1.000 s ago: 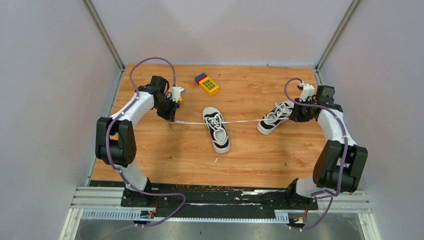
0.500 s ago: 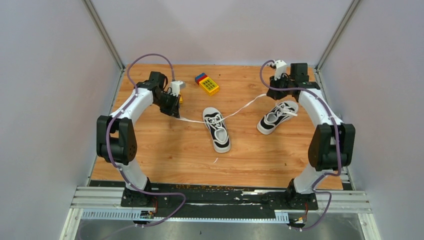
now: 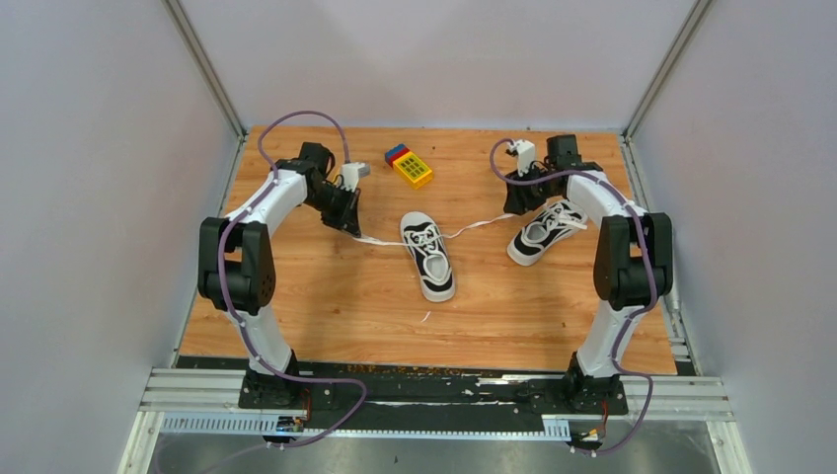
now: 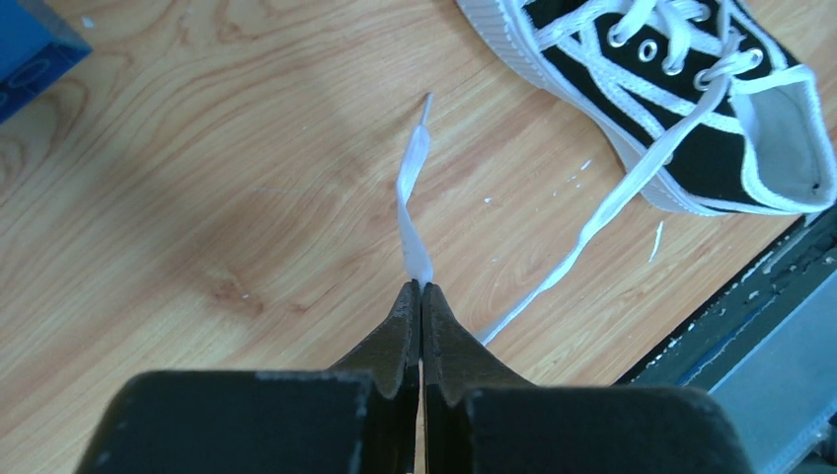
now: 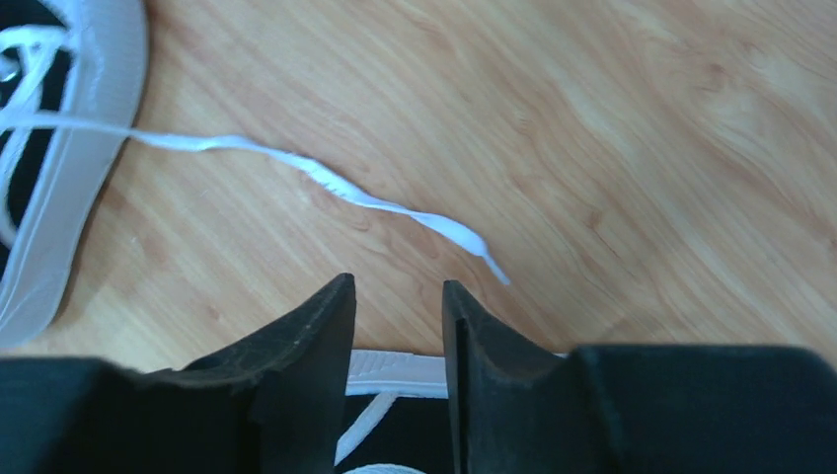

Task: Tie the shoes
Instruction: Tie the shoelace on the shoe, then wrap the shoelace around the shoelace.

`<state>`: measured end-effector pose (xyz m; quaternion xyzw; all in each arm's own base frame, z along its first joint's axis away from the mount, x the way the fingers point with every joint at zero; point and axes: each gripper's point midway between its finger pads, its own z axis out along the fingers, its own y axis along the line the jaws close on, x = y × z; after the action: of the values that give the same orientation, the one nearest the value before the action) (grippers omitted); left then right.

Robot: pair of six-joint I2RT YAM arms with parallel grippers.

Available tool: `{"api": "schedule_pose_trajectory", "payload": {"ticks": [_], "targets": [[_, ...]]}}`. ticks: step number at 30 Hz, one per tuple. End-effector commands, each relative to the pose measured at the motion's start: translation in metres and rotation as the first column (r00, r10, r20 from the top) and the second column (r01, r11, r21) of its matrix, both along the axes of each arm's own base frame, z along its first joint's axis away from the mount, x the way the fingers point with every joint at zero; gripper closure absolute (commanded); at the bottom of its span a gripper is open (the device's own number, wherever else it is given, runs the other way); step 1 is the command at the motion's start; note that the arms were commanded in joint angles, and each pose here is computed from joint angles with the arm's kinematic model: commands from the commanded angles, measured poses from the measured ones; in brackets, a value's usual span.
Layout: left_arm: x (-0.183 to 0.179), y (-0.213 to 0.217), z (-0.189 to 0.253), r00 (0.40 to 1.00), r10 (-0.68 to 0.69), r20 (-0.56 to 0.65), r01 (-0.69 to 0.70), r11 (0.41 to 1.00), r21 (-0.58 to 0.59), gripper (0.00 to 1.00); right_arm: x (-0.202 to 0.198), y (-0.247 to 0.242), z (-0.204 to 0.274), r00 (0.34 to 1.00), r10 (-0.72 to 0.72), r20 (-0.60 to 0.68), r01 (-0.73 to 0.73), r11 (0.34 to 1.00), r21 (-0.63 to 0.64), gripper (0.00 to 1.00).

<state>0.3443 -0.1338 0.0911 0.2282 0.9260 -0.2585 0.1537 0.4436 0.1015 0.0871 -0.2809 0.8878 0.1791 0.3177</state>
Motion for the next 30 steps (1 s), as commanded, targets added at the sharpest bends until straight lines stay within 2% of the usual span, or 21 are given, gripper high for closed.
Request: {"api": "schedule_pose_trajectory", "payload": {"ticks": [1, 5, 12, 16, 20, 30], "targets": [[0.005, -0.012, 0.017, 1.0, -0.016, 0.01, 0.017, 0.997, -0.076, 1.0, -0.038, 0.048, 0.039, 0.92, 0.36, 0.153, -0.382, 0.912, 0.148, 0.58], [-0.001, -0.015, 0.011, 0.999, -0.04, -0.023, 0.037, 0.996, -0.083, 1.0, -0.065, 0.09, 0.029, 0.755, 0.608, 0.244, -0.646, 0.753, 0.123, 0.55], [-0.009, -0.019, 0.013, 0.996, -0.078, -0.038, 0.073, 0.99, -0.12, 1.0, -0.062, 0.142, -0.002, 0.551, 0.768, 0.328, -0.808, 0.589, -0.024, 0.53], [-0.013, -0.026, 0.02, 0.995, -0.088, -0.054, 0.078, 0.984, -0.161, 1.0, -0.059, 0.157, -0.015, 0.492, 0.789, 0.368, -0.825, 0.558, -0.091, 0.51], [-0.014, -0.026, 0.022, 0.994, -0.096, -0.054, 0.086, 0.983, -0.161, 1.0, -0.054, 0.164, -0.029, 0.459, 0.797, 0.392, -0.814, 0.554, -0.175, 0.51], [-0.013, -0.03, 0.029, 0.993, -0.112, -0.036, 0.104, 0.979, -0.175, 1.0, -0.046, 0.172, -0.054, 0.474, 0.775, 0.419, -0.735, 0.61, -0.296, 0.52]]}}
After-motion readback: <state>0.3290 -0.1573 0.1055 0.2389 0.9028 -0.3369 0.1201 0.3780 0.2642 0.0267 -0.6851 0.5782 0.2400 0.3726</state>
